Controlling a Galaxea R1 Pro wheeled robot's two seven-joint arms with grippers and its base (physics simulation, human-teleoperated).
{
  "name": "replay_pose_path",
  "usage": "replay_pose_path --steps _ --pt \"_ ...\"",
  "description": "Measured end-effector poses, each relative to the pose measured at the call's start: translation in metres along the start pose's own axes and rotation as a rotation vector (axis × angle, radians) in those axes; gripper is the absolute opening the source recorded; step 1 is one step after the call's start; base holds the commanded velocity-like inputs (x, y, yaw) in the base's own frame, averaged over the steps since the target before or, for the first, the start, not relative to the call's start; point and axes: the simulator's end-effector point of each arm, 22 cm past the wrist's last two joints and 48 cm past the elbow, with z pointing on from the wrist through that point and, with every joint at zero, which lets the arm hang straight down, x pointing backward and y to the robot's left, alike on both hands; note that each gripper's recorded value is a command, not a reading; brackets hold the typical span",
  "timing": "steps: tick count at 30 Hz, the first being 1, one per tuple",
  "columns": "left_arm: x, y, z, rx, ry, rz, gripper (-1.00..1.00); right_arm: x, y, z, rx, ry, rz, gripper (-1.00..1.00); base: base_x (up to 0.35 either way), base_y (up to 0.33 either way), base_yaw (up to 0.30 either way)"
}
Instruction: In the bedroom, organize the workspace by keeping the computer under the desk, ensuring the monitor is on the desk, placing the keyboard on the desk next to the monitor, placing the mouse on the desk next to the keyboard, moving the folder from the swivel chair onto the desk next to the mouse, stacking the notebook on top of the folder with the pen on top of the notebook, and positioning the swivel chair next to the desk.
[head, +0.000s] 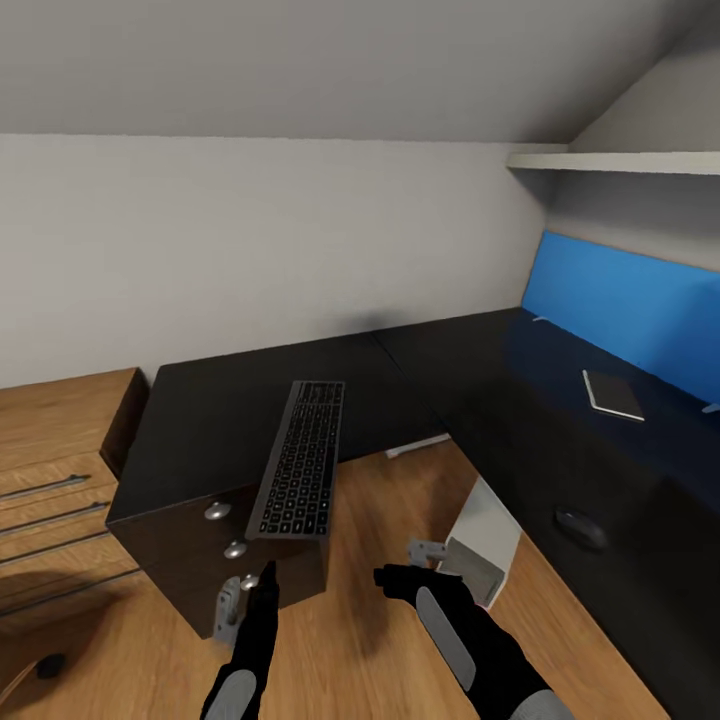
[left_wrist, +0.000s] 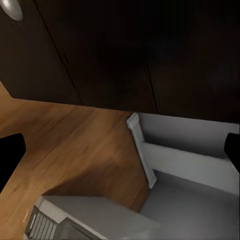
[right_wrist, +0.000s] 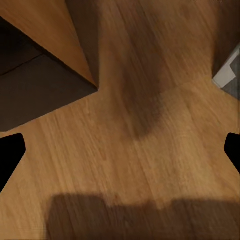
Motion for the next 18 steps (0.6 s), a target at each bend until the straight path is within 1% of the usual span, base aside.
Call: replay_pose_path --steps 1,2,3,7,8,11,15,17,18 --pt "0.002 -0.005 0.003 0.007 0.001 -0.008 1.00 0.000 -0.001 0.002 0.002 -0.002 0.001 1.00 0.000 0.000 0.000" --pt "0.009 -0.015 0.008 0.019 0.010 -0.034 1.00 0.000 -0.002 0.005 0.004 -0.005 0.003 1.00 0.000 0.000 0.000" --pt "0.013 -0.020 0.011 0.025 0.017 -0.052 1.00 0.001 -0.003 0.007 0.005 -0.007 0.003 1.00 0.000 0.000 0.000" --pt "0.030 -0.037 0.020 0.048 0.052 -0.120 1.00 0.004 -0.004 0.013 0.005 -0.010 0.003 1.00 0.000 0.000 0.000" --pt "0.032 -0.038 0.021 0.051 0.056 -0.127 1.00 0.005 -0.003 0.015 0.004 -0.010 0.004 1.00 0.000 0.000 0.000" --pt "0.036 -0.039 0.025 0.056 0.058 -0.143 1.00 0.008 -0.001 0.019 -0.001 -0.010 0.005 1.00 0.000 0.000 0.000" --pt "0.036 -0.036 0.029 0.062 0.049 -0.145 1.00 0.013 0.002 0.025 -0.007 -0.010 0.005 1.00 0.000 0.000 0.000" --pt "0.038 -0.035 0.030 0.069 0.047 -0.133 1.00 0.015 0.003 0.028 -0.008 -0.010 0.004 1.00 0.000 0.000 0.000" --pt "0.040 -0.035 0.030 0.077 0.043 -0.116 1.00 0.016 0.004 0.029 -0.010 -0.011 0.001 1.00 0.000 0.000 0.000"
